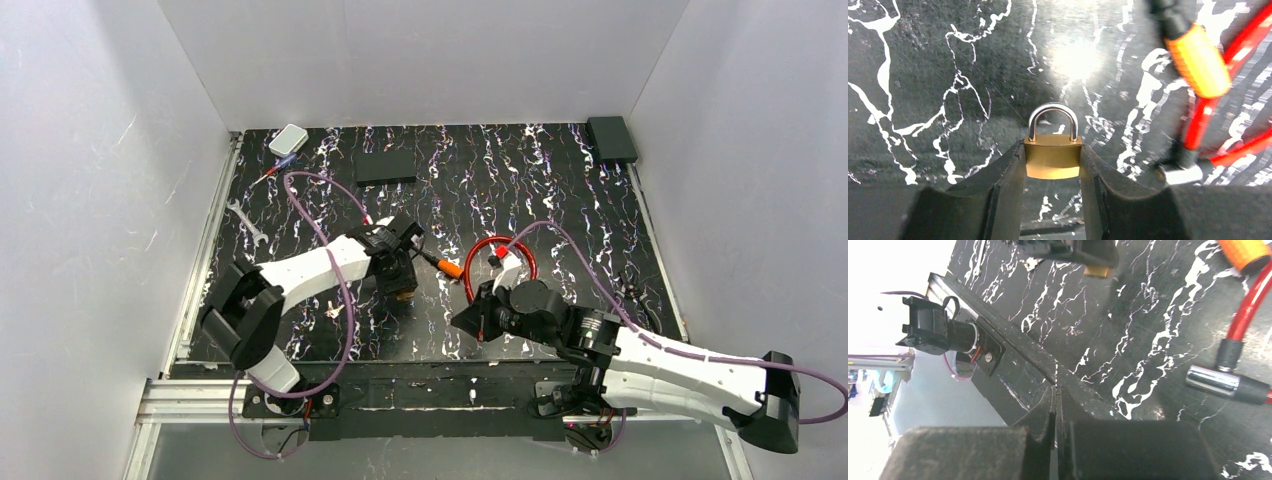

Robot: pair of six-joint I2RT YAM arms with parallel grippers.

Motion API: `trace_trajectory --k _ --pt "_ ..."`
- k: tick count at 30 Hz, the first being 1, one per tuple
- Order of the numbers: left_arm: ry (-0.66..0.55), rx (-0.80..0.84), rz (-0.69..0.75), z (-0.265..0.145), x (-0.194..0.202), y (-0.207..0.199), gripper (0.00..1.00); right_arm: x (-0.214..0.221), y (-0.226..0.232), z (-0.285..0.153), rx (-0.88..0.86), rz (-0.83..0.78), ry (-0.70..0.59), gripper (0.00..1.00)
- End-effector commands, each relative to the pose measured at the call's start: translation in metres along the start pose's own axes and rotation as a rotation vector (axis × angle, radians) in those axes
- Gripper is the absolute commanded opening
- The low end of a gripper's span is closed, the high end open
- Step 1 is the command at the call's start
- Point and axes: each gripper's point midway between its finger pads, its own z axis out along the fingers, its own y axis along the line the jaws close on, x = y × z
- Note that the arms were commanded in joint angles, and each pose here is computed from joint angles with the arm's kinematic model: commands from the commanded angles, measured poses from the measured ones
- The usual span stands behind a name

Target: Unlock with the key

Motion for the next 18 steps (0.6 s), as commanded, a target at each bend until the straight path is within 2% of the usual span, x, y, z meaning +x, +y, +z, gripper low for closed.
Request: trace_trajectory --k 1,11,18 --pt "-0.059 0.115 -0.050 -0.040 -0.008 -0.010 0.00 -0.003 0.024 0.011 -0.106 0.047 -0.004 0.01" --pt "-0.098 0.268 -0.133 -0.087 -0.007 -0.011 0.00 0.001 0.044 0.039 -0.175 0.059 0.033 0.01" --pt "-0.128 0.356 -0.164 -0.115 -0.006 -0.009 0.00 -0.006 0.051 0.061 -0.153 0.027 0.039 0.01"
